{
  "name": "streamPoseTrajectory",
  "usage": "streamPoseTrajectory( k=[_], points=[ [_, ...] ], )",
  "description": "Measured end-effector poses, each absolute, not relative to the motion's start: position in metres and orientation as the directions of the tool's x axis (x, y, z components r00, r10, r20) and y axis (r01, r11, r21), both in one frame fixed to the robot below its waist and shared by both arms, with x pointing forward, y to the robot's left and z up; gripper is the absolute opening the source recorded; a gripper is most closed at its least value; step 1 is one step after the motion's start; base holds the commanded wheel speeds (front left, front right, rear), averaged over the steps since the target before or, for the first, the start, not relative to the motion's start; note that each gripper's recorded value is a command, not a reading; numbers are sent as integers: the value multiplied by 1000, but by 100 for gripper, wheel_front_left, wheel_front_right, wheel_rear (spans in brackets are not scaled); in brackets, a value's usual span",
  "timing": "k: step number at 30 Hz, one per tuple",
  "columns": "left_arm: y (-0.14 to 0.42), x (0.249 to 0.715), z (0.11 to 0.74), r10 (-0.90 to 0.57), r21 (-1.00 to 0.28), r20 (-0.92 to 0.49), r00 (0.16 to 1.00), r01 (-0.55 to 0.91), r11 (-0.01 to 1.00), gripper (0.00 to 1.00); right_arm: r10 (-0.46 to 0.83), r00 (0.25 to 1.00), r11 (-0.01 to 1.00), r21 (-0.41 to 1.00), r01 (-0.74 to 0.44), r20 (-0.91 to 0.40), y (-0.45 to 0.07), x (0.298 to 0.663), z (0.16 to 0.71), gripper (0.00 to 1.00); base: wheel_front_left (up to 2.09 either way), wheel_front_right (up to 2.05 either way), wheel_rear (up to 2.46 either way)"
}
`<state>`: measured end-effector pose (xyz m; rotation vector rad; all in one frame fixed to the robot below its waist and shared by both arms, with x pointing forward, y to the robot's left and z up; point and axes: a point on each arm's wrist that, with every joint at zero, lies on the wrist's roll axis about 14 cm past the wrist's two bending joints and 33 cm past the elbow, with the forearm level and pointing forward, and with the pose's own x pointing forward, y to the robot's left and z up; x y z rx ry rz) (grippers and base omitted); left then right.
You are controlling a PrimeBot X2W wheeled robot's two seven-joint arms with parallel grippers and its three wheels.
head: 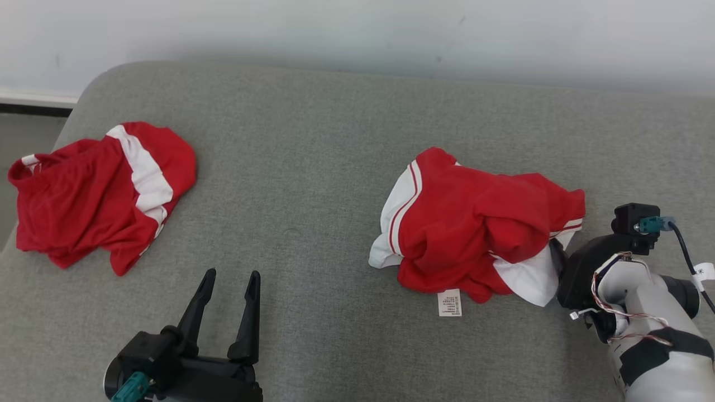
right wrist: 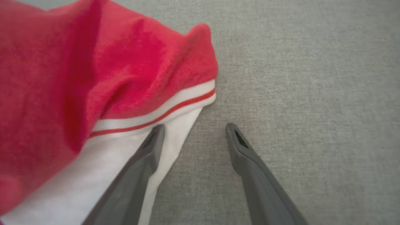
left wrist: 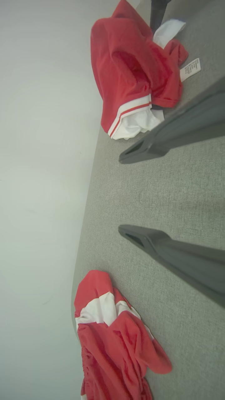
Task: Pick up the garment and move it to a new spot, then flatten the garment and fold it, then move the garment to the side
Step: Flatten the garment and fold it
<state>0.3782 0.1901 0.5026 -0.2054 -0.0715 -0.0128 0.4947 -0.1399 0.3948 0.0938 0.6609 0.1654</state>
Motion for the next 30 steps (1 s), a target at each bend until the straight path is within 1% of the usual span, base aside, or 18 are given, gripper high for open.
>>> streamPoseTrajectory(
  k=[5, 6, 7, 8, 9, 10, 11, 14, 17, 21, 23, 25, 26, 30],
  points=[
    [196, 378, 499, 7, -186, 60, 998, 5, 983, 100, 194, 751, 981, 140, -136, -632, -132, 502, 386, 100, 0, 0, 0],
    [198, 378, 498, 10, -184, 58, 998, 0, 983, 100, 196, 742, 980, 140, -138, -641, -131, 501, 384, 83, 0, 0, 0],
    [199, 378, 498, 14, -182, 56, 998, -3, 983, 100, 198, 737, 980, 141, -140, -646, -130, 501, 382, 47, 0, 0, 0],
    [200, 378, 497, 15, -176, 53, 999, -6, 984, 100, 200, 734, 980, 141, -142, -649, -129, 502, 382, 47, 0, 0, 0],
    [201, 378, 496, 16, -171, 51, 999, -7, 985, 100, 201, 732, 980, 140, -144, -652, -128, 502, 382, 15, 0, 0, 0],
    [201, 377, 496, 16, -168, 50, 999, -7, 986, 100, 202, 728, 979, 138, -147, -655, -127, 502, 382, 2, 0, 0, 0],
    [202, 377, 496, 17, -165, 49, 999, -9, 986, 100, 204, 725, 979, 136, -152, -657, -126, 501, 382, 0, 0, 0, 0],
    [204, 375, 496, 23, -158, 49, 999, -15, 987, 100, 224, 729, 974, 132, -182, -647, -117, 499, 390, 0, 0, 0, 0],
    [206, 370, 495, 29, -162, 44, 999, -21, 987, 100, 267, 761, 963, 135, -233, -592, -99, 502, 409, 0, 0, 0, 0],
    [208, 360, 491, 39, -167, 35, 999, -32, 985, 100, 378, 833, 925, 128, -358, -405, -57, 520, 480, 0, 0, 0, 0],
    [207, 356, 492, 38, -171, 36, 999, -31, 985, 100, 437, 846, 899, 114, -423, -304, -38, 522, 519, 0, 0, 0, 0],
    [206, 353, 494, 36, -177, 44, 998, -28, 984, 100, 497, 842, 867, 83, -492, -207, -19, 518, 557, 0, 0, 0, 0],
    [206, 353, 494, 36, -177, 44, 998, -28, 984, 100, 497, 842, 867, 83, -492, -207, -19, 518, 557, 0, 0, 0, 0],
    [202, 349, 497, 24, -184, 58, 998, -13, 983, 100, 597, 802, 802, 22, -596, -23, 12, 503, 635, 0, 0, 0, 0]
  ],
)
